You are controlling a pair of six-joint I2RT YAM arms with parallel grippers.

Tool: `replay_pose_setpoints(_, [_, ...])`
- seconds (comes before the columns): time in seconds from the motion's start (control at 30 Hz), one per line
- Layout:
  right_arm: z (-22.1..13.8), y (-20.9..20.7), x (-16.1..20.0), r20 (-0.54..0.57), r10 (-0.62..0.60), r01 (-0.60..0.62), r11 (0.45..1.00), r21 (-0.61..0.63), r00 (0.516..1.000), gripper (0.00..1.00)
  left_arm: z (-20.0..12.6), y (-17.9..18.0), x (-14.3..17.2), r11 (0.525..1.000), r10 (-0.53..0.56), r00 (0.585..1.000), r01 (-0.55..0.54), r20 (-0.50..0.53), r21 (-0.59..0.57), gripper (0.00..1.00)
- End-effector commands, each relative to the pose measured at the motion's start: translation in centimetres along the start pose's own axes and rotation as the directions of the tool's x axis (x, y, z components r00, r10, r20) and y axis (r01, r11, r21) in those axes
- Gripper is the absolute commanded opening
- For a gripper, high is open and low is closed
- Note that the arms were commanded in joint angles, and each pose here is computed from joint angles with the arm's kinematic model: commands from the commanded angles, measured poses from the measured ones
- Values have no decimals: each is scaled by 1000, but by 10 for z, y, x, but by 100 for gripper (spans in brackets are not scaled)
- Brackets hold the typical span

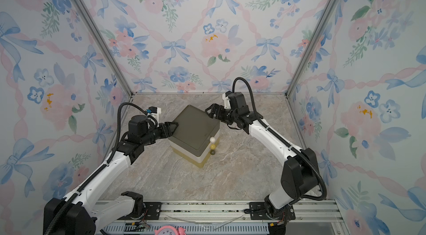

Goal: Take the mice out of the drawer
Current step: Adjust the storage box at the center of the board.

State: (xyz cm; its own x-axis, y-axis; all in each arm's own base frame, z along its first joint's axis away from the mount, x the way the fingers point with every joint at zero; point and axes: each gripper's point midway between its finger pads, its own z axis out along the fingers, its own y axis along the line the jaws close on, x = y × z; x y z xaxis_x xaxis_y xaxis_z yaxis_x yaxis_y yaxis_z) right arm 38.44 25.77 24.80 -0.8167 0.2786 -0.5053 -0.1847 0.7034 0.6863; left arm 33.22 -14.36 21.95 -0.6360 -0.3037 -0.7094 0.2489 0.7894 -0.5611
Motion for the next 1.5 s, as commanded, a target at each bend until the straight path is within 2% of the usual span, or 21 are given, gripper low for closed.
replay_pose_setpoints(0.0, [-40,-6,-6,37,55,-54,998,-40,998,96,-2,4,11,999,-38,998,36,-49,-30,58])
replay_pose_setpoints(0.1, [-64,-27,9,45,129,-127,991,-32,991,96,-6,4,13,999,-31,999,29,-40,-46,56])
replay_pose_setpoints(0.23, [-72,-39,54,-13,212,-212,975,-62,977,99,-6,1,20,998,-31,997,27,-68,-50,53])
replay_pose_setpoints(0.3, [-73,-37,70,-30,240,-241,966,-94,970,93,-7,2,23,998,-26,997,21,-73,-65,52])
replay_pose_setpoints(0.37, [-71,-30,81,-38,237,-240,963,-124,971,82,-10,2,24,998,-23,997,19,-68,-66,51])
replay_pose_setpoints(0.5, [-57,-21,93,-73,232,-241,957,-159,970,73,-12,0,23,998,-21,998,17,-63,-60,49])
replay_pose_setpoints(0.63, [-44,-15,92,-75,254,-265,939,-219,964,62,-15,-2,27,998,-27,997,23,-69,-57,48])
replay_pose_setpoints(0.8, [-28,-4,100,-125,239,-264,929,-260,963,54,-21,-3,27,998,-24,998,21,-54,-64,45])
replay_pose_setpoints(0.97, [-21,5,91,-120,214,-241,922,-303,969,54,-22,-10,32,999,-34,997,31,-74,-38,43])
replay_pose_setpoints(1.17, [-1,16,78,-169,187,-237,904,-355,968,54,-25,2,34,992,-65,996,58,-60,-115,42])
replay_pose_setpoints(1.47, [-9,7,77,-185,234,-290,873,-392,954,50,-25,6,27,987,-63,997,55,-49,-151,39])
